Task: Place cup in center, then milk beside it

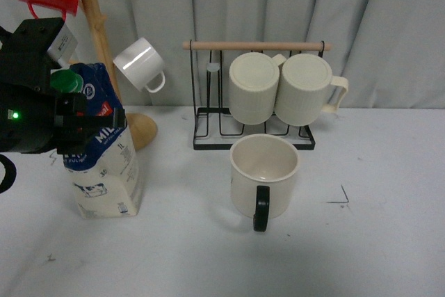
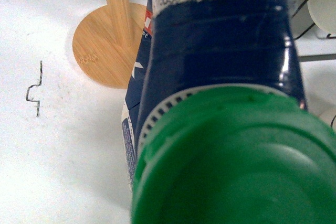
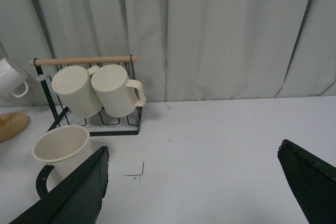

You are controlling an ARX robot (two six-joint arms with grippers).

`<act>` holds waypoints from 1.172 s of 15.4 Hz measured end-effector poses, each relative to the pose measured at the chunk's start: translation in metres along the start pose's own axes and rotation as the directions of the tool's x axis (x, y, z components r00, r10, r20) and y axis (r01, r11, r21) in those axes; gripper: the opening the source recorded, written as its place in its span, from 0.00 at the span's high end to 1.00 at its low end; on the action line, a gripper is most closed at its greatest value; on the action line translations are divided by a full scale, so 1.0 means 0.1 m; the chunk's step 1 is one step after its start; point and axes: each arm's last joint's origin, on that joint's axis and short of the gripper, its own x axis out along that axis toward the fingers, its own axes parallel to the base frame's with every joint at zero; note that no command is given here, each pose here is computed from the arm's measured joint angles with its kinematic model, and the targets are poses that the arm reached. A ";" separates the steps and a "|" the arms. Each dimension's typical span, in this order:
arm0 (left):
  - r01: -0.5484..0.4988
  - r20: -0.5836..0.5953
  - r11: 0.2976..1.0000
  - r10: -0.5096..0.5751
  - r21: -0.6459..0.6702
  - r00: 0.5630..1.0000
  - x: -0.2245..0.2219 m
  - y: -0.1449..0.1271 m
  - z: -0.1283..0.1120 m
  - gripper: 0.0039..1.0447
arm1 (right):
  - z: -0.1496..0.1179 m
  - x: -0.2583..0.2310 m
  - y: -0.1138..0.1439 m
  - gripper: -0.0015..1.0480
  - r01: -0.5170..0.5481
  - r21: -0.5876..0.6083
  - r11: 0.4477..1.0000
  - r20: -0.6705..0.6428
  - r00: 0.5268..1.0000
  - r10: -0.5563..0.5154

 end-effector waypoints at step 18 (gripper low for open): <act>0.103 0.090 0.992 -0.109 0.076 0.990 0.15 -0.91 0.01 0.98 | 0.00 0.00 0.00 0.06 0.000 0.000 1.000 0.000 1.000 0.000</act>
